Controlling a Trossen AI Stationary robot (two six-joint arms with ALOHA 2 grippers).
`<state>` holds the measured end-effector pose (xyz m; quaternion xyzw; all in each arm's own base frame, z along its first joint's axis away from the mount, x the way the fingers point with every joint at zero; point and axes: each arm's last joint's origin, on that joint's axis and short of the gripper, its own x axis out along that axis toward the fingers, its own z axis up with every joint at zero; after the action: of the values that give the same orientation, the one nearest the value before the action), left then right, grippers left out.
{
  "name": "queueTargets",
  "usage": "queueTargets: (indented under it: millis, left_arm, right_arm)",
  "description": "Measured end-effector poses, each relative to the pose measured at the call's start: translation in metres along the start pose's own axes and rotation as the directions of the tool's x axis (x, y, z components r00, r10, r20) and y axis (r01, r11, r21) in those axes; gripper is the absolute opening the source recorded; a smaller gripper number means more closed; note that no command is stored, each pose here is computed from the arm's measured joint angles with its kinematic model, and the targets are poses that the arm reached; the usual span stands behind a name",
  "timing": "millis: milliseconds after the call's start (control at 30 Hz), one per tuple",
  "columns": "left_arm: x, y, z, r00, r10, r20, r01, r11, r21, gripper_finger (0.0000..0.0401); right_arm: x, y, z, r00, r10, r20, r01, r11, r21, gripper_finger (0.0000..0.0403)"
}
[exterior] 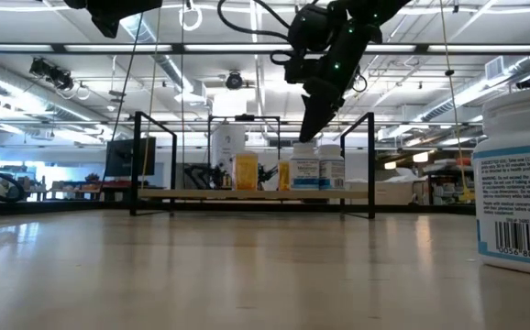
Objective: Pick and place medicine bottles onto shelf by color
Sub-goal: Adjust the white pill bottle on the shelf
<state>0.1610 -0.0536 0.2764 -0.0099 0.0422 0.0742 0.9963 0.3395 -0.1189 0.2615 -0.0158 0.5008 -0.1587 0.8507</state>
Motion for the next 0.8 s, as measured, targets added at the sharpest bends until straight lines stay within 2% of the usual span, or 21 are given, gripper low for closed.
queueTargets:
  millis: [267,800]
  left_arm:
    - [0.0000,0.0000,0.0000,1.000,0.000,0.000,0.000,1.000,0.000,0.0174]
    - [0.0000,0.0000,0.0000,1.000,0.000,0.000,0.000,1.000,0.000,0.0173]
  right_arm:
    - [0.0007,0.0017,-0.0004,0.999,0.052,0.003,-0.052,0.998,0.033,0.0281]
    - [0.0010,-0.0005,-0.0003,0.999,0.053,0.007,-0.053,0.999,-0.001,0.0280]
